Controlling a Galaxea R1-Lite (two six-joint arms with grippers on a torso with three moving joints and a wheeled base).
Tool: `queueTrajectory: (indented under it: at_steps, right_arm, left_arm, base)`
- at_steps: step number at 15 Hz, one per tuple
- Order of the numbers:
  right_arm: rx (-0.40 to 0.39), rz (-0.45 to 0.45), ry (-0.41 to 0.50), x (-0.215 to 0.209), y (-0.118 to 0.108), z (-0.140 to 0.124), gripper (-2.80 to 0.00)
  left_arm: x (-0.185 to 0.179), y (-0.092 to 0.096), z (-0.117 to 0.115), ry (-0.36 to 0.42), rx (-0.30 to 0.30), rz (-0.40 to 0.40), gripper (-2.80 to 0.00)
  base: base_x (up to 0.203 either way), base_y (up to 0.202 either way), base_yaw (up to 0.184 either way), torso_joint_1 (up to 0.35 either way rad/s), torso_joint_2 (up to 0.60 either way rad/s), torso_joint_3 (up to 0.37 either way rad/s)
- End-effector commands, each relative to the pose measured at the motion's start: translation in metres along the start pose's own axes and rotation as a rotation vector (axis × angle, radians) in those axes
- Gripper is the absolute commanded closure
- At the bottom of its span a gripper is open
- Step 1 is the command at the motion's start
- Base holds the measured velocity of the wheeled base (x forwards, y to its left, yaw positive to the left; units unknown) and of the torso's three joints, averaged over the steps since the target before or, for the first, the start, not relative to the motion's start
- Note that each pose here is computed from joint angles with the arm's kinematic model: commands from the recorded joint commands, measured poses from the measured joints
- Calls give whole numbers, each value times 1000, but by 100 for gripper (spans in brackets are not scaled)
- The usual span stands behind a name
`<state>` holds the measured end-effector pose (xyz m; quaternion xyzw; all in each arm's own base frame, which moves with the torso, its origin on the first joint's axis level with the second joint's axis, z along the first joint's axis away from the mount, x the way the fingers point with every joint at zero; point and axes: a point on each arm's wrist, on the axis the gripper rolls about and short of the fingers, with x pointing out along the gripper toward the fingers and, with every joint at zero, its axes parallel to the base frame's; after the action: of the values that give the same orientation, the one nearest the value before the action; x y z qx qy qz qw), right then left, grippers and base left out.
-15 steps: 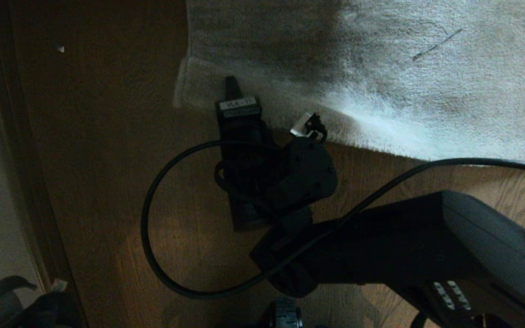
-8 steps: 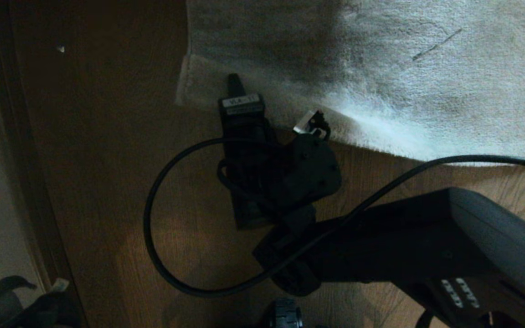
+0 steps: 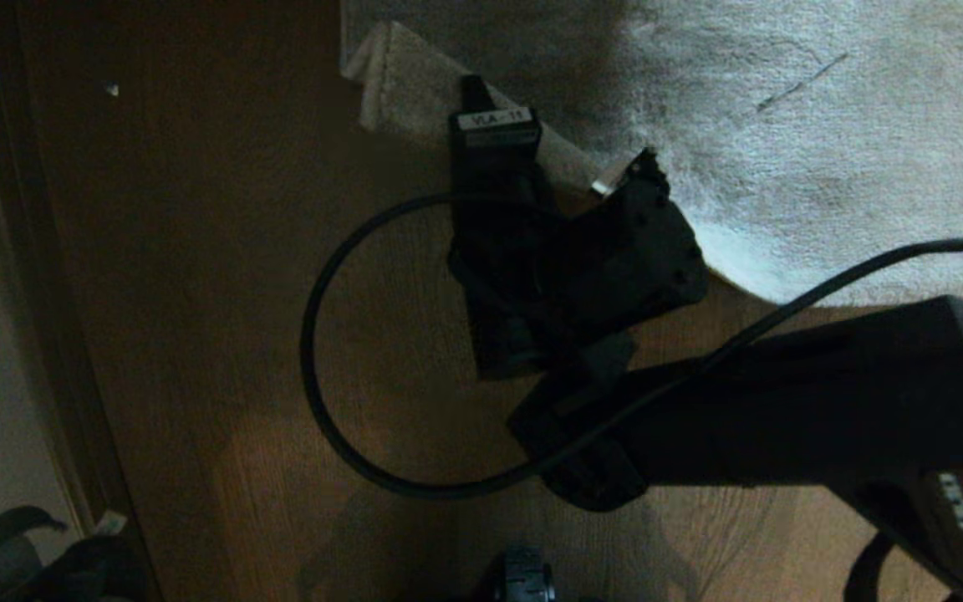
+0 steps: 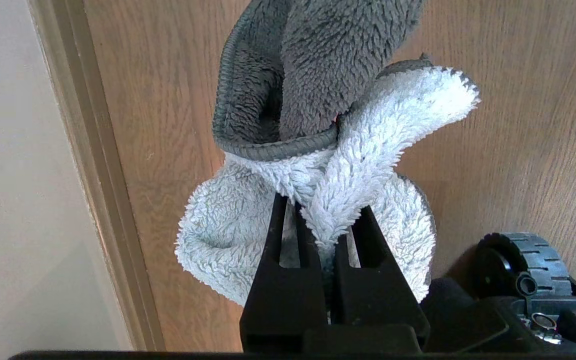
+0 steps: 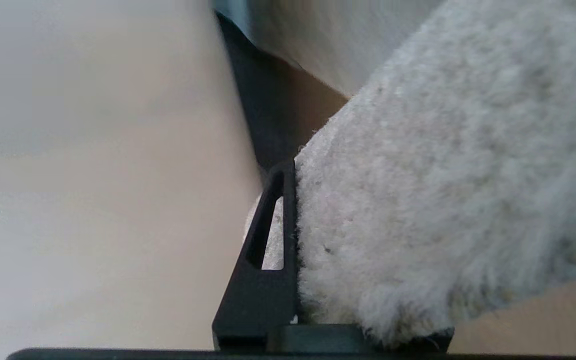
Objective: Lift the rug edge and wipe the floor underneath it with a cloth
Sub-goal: Lift up the carpet
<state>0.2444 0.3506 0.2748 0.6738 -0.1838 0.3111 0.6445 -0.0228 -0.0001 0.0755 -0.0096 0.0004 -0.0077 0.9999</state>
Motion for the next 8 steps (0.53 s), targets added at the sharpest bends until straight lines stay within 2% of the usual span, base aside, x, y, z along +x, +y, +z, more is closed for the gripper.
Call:
queueTrajectory:
  at_steps: [1, 3, 6, 8]
  right_arm:
    - [37, 65, -55, 7, 25, 15, 0]
    - [52, 85, -65, 9, 40, 23, 0]
    - [26, 114, -60, 9, 55, 25, 0]
    - [47, 149, -44, 7, 71, 26, 0]
  left_arm:
    - [0, 0, 0, -1, -1, 0, 0]
    - [0, 0, 0, 1, -1, 0, 0]
    - [0, 0, 0, -1, -1, 0, 0]
    - [0, 0, 0, -1, -1, 0, 0]
  base:
    - [0, 0, 0, 0, 0, 0]
    - [0, 0, 0, 0, 0, 0]
    - [0, 0, 0, 0, 0, 0]
    - [0, 0, 0, 0, 0, 0]
